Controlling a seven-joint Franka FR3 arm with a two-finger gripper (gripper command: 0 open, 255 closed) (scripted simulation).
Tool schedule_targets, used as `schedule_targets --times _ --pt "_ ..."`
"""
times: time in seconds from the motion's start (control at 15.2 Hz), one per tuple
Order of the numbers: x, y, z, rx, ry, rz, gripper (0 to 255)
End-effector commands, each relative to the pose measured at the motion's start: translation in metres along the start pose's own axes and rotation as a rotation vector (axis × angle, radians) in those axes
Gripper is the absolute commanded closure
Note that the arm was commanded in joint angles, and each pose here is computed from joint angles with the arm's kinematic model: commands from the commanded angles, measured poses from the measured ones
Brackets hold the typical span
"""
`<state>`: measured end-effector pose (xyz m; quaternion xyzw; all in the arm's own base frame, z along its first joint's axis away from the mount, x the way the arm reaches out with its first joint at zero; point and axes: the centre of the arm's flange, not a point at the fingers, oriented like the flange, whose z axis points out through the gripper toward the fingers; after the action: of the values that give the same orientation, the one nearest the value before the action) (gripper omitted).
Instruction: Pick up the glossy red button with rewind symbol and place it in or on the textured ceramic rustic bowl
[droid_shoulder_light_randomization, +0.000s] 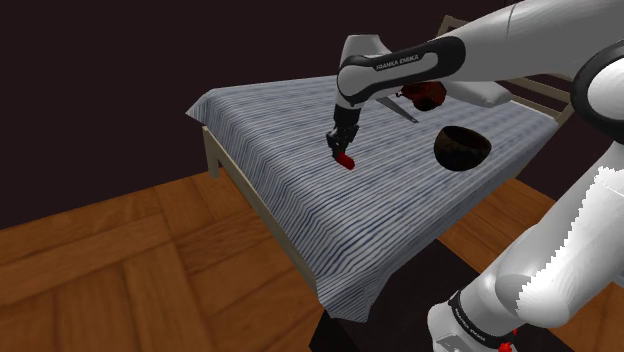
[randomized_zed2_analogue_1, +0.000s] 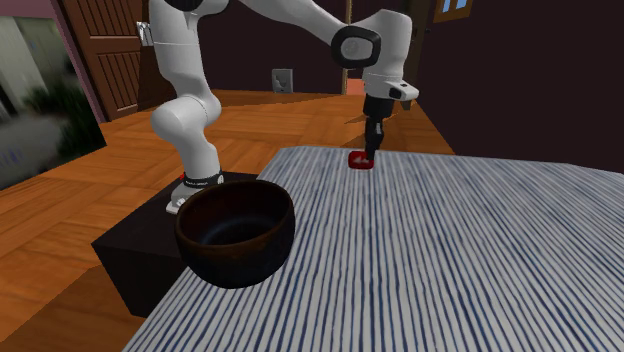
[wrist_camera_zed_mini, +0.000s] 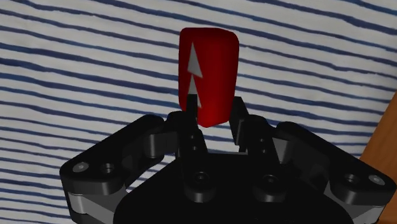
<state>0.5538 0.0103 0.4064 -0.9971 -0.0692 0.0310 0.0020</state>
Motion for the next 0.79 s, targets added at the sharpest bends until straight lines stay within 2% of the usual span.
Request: schedule_targets --times 0.0,0.13,0.73 --pt "0.000 -0.003 0.005 0.003 -0.011 -0.003 255" --pt "-0.001 -0.002 0.005 0.003 -0.010 -0.003 255" --pt "-0.004 -0.002 -0.042 0.003 -0.010 -0.003 255"
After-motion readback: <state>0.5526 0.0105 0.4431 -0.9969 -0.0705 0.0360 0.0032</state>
